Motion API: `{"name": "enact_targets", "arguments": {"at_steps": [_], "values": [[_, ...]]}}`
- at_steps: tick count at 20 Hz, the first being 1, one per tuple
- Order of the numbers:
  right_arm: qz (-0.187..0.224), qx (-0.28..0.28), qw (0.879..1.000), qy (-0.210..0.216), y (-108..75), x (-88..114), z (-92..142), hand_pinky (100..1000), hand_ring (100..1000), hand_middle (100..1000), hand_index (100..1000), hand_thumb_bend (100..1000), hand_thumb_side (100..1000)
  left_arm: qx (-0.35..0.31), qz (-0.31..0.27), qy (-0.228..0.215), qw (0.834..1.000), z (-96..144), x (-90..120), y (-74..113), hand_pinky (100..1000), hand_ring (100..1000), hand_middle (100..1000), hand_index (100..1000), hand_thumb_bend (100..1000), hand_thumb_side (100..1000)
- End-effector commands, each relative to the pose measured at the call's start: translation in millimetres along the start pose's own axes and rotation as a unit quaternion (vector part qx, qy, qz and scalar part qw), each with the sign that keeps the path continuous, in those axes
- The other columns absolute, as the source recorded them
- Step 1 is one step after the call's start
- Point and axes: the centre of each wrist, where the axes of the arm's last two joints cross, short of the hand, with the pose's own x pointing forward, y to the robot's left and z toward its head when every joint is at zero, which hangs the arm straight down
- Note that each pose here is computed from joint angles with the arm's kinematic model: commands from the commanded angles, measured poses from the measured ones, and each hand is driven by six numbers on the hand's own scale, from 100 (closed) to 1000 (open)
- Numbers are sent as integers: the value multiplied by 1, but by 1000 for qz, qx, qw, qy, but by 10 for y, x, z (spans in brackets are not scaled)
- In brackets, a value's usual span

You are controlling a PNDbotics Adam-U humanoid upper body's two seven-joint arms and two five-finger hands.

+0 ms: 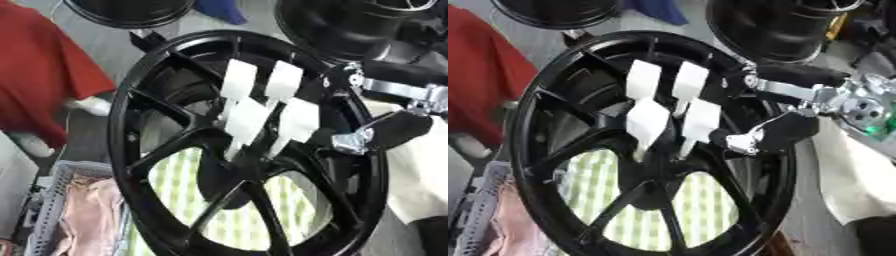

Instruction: Pull the pin out of the wheel hub.

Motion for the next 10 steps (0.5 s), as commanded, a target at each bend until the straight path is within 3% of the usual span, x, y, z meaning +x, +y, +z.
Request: {"name": "enact_targets", "arguments": {"at_steps": [1,10], "values": [[14,-10,1000,5,-85,44,17,776,784,715,850,294,559,-8,-9,-15,1000,-49,94,13,947,706,664,812,100,725],[11,-7,1000,13,-37,53,-13,758,749,654,830,288,560,-6,-11,-16,1000,-49,95,15,948,706,663,812,100,724]]}}
